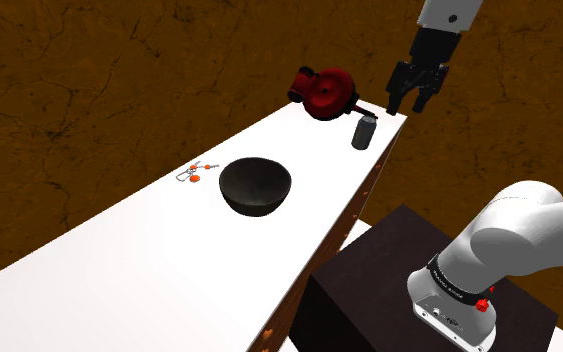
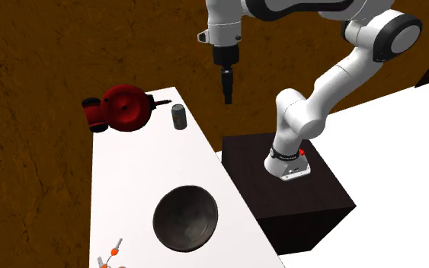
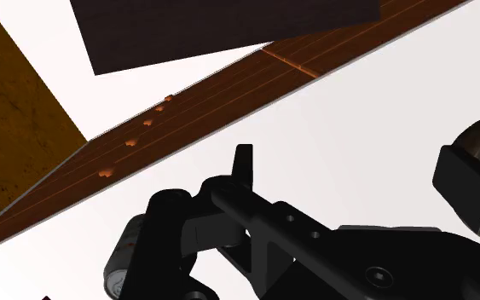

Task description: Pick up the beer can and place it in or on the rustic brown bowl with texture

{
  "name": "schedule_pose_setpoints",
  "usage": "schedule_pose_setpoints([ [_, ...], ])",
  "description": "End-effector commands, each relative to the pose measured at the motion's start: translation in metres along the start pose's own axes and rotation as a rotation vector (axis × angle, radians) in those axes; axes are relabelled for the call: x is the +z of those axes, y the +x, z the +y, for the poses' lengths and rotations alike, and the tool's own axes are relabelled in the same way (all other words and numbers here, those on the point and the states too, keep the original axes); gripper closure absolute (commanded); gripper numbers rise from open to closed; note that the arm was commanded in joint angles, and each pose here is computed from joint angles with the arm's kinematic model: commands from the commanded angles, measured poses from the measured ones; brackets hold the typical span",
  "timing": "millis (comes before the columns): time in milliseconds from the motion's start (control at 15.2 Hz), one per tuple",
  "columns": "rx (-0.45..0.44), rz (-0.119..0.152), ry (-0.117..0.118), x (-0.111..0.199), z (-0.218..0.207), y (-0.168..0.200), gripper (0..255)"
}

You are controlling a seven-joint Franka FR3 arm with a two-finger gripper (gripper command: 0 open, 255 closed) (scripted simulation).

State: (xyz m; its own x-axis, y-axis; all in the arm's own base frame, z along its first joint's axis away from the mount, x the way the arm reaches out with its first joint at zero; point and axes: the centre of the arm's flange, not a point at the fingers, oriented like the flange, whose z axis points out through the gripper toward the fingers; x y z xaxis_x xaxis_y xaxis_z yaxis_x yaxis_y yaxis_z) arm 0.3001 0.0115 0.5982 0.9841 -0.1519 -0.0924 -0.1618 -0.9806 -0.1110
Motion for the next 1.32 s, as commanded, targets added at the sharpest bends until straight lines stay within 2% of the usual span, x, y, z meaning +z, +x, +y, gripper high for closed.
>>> schedule_pose_setpoints([
  [0,0.000,0.000,0.000,0.000,0.000,0.000,0],
  [1254,0.116,0.086,-0.084,0.099,0.139,0.160,0],
])
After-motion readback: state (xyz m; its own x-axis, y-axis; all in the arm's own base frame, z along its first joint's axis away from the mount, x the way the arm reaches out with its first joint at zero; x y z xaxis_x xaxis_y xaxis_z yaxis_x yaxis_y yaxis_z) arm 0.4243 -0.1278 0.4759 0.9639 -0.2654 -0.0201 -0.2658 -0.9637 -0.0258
